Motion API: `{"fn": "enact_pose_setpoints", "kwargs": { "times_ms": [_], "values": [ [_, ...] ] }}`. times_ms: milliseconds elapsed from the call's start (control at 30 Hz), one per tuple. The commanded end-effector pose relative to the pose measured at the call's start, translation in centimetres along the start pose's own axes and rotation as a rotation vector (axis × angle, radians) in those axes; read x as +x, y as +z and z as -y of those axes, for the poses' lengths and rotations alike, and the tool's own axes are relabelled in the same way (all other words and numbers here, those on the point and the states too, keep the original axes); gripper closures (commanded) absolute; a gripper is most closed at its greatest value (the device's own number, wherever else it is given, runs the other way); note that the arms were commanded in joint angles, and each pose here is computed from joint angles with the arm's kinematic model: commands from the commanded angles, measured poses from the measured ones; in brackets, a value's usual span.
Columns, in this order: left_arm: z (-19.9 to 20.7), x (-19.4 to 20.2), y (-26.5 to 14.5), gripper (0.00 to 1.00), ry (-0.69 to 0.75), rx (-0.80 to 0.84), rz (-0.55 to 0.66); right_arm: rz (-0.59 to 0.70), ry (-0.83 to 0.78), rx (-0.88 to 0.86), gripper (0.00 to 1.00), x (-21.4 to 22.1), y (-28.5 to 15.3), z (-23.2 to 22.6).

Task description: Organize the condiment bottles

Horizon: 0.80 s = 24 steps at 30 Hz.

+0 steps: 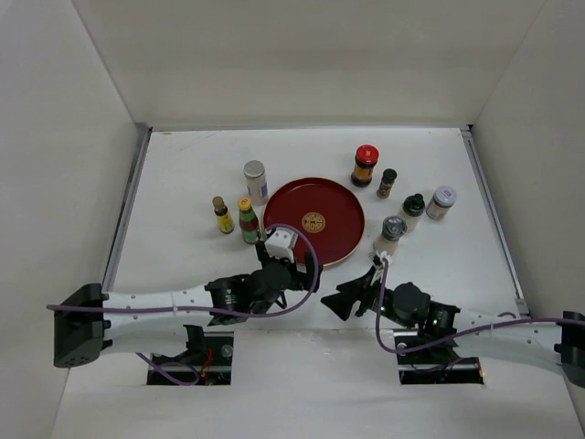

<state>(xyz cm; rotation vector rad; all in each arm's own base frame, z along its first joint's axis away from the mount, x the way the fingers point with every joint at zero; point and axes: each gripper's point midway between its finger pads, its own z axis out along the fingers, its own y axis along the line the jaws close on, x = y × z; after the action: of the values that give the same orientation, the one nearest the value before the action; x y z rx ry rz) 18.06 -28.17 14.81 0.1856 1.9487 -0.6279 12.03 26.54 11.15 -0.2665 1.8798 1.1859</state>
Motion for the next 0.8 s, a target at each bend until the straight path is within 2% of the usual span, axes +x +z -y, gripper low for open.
{"fn": "enact_pose_setpoints", "kwargs": {
  "times_ms": [0, 200, 267, 300, 400, 433, 467, 500, 567, 600, 667, 700, 767],
  "values": [
    [0.7, -2.4, -0.3, 0.00, -0.071, 0.020, 0.074, 0.047, 0.019, -0.029, 0.12, -1.1, 0.2, -0.9],
    [0.6, -6.2, -0.3, 0.00, -0.105, 0.006, 0.162, 0.045, 0.017, -0.029, 0.16, -1.0, 0.2, -0.9],
    [0.8, -7.5, -0.4, 0.00, -0.088, -0.001, 0.190, 0.040, 0.015, -0.028, 0.23, -1.0, 0.3, -0.9],
    [0.8, -8.3, -0.6, 0.00, -0.081, -0.010, 0.215, 0.035, 0.012, -0.027, 0.30, -0.9, 0.4, -0.9],
    [-0.1, -11.2, -1.7, 0.00, -0.067, -0.078, 0.306, 0.028, 0.005, -0.010, 0.69, -0.8, 0.5, -0.7],
    [-0.5, -12.3, -2.2, 0.00, -0.079, -0.094, 0.338, 0.024, 0.004, -0.005, 0.78, -0.7, 0.6, -0.6],
    [-0.7, -13.1, -2.5, 0.00, -0.086, -0.099, 0.359, 0.024, 0.003, -0.005, 0.82, -0.8, 0.6, -0.7],
    [-1.1, -14.1, -2.9, 0.06, -0.094, -0.102, 0.386, 0.020, 0.001, -0.001, 0.85, -0.7, 0.6, -0.6],
    [-2.3, -16.0, -3.6, 0.62, -0.114, -0.127, 0.438, 0.013, -0.002, 0.005, 0.84, -0.6, 0.7, -0.5],
    [-3.0, -16.6, -3.9, 0.72, -0.128, -0.146, 0.457, 0.014, -0.002, 0.004, 0.82, -0.6, 0.7, -0.6],
    [-4.4, -17.5, -4.2, 0.73, -0.130, -0.200, 0.469, 0.015, -0.002, 0.001, 0.69, -0.6, 0.7, -0.6],
    [-5.1, -17.8, -4.1, 0.69, -0.123, -0.235, 0.465, 0.020, 0.001, -0.001, 0.61, -0.6, 0.7, -0.6],
    [-6.1, -18.3, -3.8, 0.54, -0.101, -0.304, 0.453, 0.028, 0.006, -0.005, 0.43, -0.8, 0.6, -0.6]
  ]
}}
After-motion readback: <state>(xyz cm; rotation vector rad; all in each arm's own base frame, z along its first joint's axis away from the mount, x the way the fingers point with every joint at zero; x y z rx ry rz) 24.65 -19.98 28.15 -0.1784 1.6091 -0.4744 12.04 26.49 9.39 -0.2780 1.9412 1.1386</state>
